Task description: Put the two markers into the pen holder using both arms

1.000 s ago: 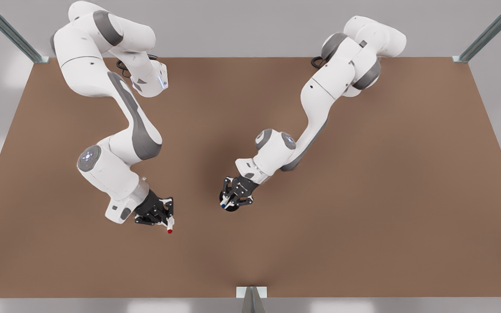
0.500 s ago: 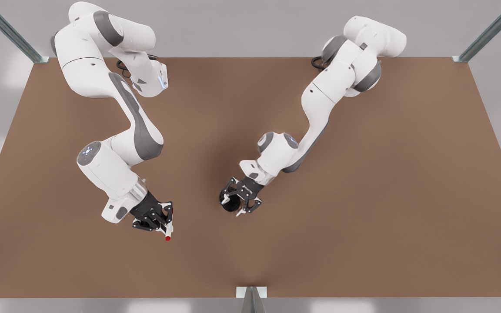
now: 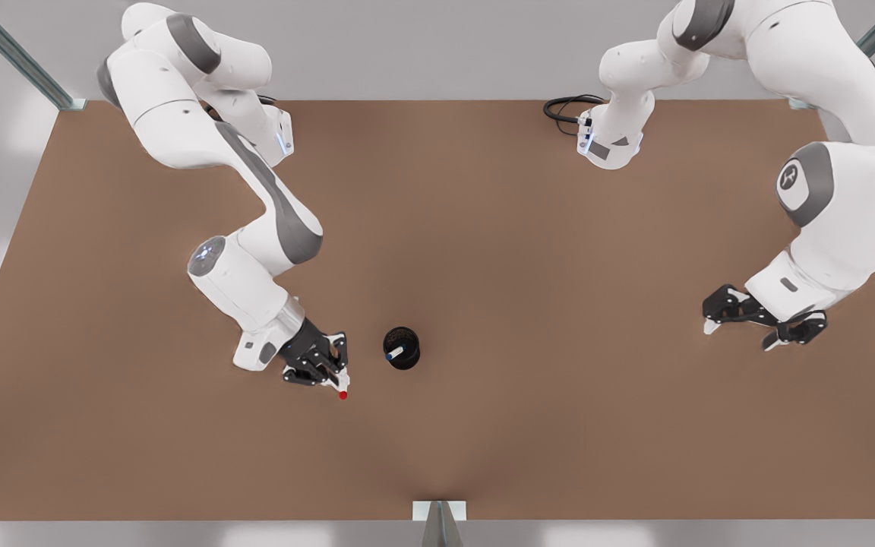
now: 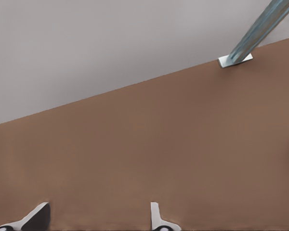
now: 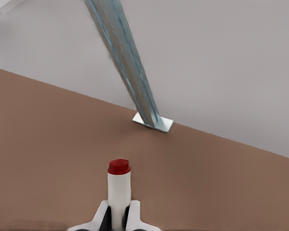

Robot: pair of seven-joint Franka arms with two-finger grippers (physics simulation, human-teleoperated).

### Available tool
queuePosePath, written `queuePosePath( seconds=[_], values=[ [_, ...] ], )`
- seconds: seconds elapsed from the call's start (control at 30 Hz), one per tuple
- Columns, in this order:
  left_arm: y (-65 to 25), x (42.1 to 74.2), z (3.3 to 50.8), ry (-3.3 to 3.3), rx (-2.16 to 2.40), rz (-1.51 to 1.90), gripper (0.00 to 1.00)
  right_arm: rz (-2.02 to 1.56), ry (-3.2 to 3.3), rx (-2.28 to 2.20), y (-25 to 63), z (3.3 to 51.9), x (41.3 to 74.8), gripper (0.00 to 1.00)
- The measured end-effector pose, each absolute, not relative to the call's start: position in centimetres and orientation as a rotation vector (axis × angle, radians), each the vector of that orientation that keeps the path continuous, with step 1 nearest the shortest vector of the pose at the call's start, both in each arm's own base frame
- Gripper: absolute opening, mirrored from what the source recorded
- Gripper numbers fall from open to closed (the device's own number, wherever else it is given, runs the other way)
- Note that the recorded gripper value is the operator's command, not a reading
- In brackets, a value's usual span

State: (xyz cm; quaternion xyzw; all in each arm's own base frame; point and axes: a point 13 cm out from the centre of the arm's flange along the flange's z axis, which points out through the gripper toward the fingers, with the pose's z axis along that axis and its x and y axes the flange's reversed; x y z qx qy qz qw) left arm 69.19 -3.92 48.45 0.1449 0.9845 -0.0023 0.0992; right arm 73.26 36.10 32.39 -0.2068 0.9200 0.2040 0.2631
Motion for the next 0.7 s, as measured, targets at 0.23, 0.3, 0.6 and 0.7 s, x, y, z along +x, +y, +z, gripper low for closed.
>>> queuePosePath(
  seconds=[0.23,0.3,0.6,0.7],
  values=[
    [-3.7,65.3,41.5,3.167,0.293,0.082,1.0,0.668,2.243,-0.542,47.1,30.3,71.2,0.21],
    [-3.7,65.6,39.9,3.191,0.246,0.073,1.0,0.674,2.172,-0.51,47.2,32.6,71.6,0.21],
    [-5.0,66.3,37.8,3.206,0.11,0.027,1.0,0.627,2.074,-0.498,45.5,34.1,66.9,0.21],
    [-5.2,66.4,37.5,3.209,0.076,0.021,1.0,0.632,2.056,-0.48,45.4,33.9,66.7,0.21]
  ],
)
